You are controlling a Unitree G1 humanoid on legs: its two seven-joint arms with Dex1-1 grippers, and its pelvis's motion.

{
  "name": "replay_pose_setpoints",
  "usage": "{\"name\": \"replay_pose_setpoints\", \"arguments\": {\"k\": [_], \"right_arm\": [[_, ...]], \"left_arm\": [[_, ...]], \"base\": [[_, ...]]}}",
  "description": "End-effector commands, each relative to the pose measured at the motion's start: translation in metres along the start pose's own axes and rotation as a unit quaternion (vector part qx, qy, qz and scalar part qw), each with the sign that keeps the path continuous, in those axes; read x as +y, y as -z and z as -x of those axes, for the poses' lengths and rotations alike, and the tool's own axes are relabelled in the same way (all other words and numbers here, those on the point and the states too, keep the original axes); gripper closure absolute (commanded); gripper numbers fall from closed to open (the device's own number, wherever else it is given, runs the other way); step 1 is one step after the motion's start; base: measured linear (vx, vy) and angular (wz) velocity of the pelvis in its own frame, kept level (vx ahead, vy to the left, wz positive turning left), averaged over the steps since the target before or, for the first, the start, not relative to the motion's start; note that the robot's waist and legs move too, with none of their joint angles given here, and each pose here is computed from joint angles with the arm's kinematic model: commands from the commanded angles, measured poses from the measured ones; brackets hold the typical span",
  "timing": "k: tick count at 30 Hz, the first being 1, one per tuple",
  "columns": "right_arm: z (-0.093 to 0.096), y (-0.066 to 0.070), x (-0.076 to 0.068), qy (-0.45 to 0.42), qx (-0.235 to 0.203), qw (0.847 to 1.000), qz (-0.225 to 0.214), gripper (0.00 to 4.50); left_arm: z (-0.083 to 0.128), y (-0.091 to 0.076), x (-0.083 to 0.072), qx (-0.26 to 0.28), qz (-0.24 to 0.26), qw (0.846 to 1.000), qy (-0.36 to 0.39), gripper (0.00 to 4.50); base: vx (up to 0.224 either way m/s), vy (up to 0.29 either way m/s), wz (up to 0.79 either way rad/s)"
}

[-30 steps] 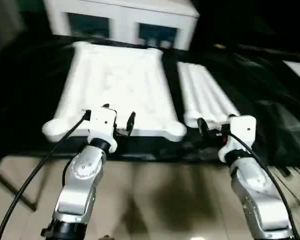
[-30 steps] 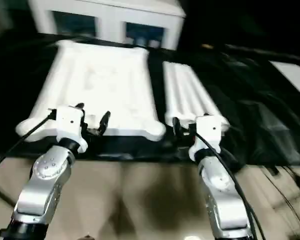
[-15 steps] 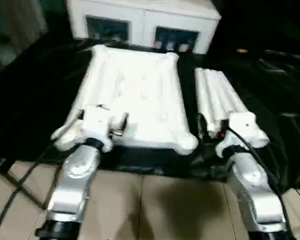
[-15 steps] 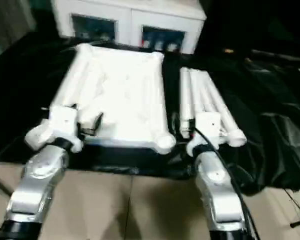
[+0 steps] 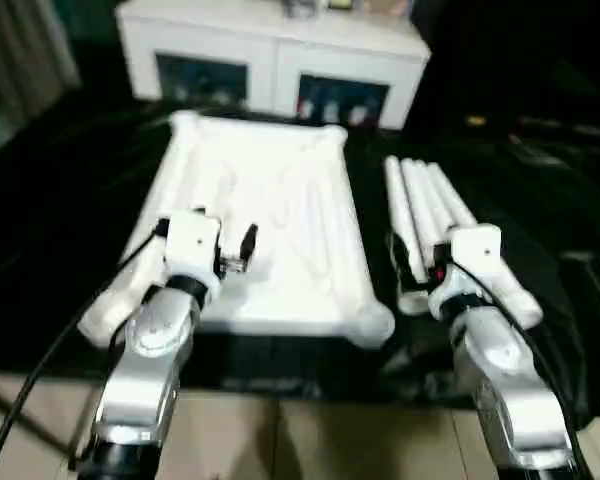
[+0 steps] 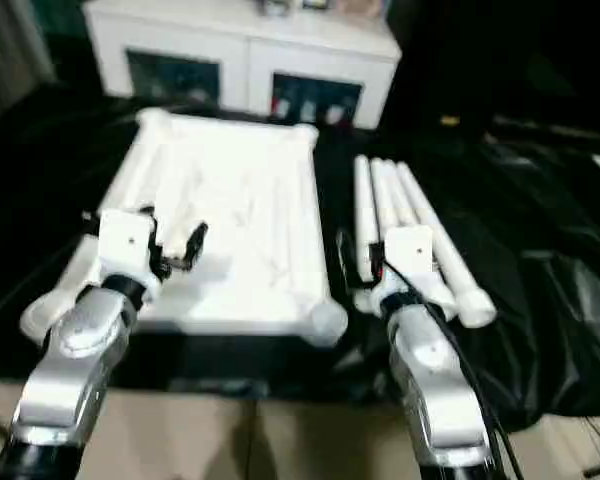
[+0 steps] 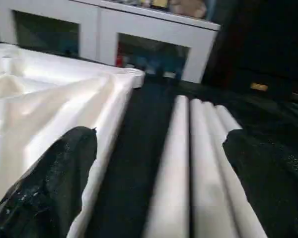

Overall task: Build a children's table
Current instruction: Move to table

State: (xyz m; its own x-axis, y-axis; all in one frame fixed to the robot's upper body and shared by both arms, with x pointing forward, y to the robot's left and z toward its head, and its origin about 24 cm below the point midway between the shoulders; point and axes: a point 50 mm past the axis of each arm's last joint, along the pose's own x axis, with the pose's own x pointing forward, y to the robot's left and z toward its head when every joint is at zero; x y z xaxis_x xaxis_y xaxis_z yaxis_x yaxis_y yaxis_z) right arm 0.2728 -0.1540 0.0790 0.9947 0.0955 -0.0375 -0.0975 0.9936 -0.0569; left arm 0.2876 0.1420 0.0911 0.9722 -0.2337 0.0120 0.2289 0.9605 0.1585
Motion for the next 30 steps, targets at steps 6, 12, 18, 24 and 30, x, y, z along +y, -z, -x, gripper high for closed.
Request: {"name": "replay_pose_setpoints", "arguments": {"k": [6, 12, 18, 24, 30], "right_arm": [[0.002, 0.002, -0.006, 0.017, 0.009, 1.0, -0.018, 0.0], [0.005, 0.001, -0.009, 0.009, 0.004, 1.0, -0.016, 0.0], [0.017, -0.007, -0.012, -0.147, -0.006, 0.989, 0.011, 0.0], [0.034, -0.009, -0.034, -0.281, 0.032, 0.956, 0.079, 0.0], [0.04, -0.011, -0.046, -0.351, 0.073, 0.927, 0.111, 0.0]], "left_arm": [[0.003, -0.003, -0.008, -0.001, -0.008, 1.0, 0.022, 0.15], [0.002, -0.005, -0.016, -0.009, -0.007, 0.999, 0.048, 0.15], [0.009, -0.006, -0.032, -0.021, -0.002, 0.982, 0.187, 0.15], [0.012, -0.011, -0.049, -0.016, -0.02, 0.923, 0.385, 0.15], [0.01, -0.006, -0.056, 0.015, -0.056, 0.855, 0.515, 0.15]], "base": [[0.115, -0.003, 0.29], [0.136, 0.028, 0.05], [0.074, -0.03, 0.08], [0.0, 0.0, 0.0], [-0.029, 0.003, 0.04]]}}
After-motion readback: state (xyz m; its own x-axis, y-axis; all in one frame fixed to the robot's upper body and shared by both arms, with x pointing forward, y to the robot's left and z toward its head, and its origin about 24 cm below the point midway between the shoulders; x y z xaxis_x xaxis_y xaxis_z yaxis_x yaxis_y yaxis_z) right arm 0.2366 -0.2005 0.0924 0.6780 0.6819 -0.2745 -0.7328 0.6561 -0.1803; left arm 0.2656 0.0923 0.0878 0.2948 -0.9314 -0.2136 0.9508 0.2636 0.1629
